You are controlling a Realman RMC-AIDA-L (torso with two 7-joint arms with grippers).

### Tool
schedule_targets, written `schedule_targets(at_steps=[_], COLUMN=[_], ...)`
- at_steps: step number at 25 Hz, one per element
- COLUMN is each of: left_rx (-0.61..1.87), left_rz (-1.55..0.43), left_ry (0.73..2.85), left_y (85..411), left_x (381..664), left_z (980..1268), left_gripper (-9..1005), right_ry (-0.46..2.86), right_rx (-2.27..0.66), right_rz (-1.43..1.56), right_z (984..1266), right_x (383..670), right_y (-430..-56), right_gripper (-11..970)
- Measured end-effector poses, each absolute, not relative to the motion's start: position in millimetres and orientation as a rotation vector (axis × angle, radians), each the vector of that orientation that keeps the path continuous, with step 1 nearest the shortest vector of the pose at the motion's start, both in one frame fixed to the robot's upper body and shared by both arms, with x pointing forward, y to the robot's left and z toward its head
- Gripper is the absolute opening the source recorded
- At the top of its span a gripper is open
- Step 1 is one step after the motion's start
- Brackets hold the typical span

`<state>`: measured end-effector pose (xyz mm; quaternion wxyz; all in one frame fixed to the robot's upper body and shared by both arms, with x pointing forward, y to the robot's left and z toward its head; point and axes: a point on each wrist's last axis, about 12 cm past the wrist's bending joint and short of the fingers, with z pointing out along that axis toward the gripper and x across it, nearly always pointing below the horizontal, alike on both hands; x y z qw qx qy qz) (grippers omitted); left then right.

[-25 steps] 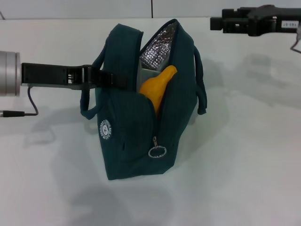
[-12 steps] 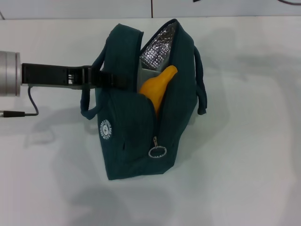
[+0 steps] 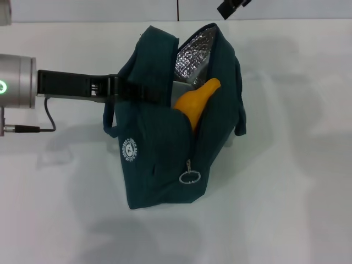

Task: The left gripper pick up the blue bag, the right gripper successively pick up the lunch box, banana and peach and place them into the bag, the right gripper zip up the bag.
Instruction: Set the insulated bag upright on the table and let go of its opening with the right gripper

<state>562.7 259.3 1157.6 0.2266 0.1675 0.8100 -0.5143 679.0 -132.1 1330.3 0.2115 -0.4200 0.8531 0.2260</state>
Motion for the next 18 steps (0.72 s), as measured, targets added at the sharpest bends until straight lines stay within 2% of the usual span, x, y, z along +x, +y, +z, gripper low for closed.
schedule_targets(at_steps=[6,18], left_rx=[0.482,0.478], left_rz=[-1.426,-1.428], left_ry=[2.228,2.225], left_y=[255.7,261.6], left_x=[562.2,552.4], left_z=[1156.6,1146.2], left_gripper=[36,36], right_ry=[2.456,2.485], right_rx=[-1.227,-1.207], right_rz=[0.528,0.565], right_z=[1332.0,1304.4], right_x=[678.6,675.0], right_y=[-110.8,-102.3], right_gripper=[617,617])
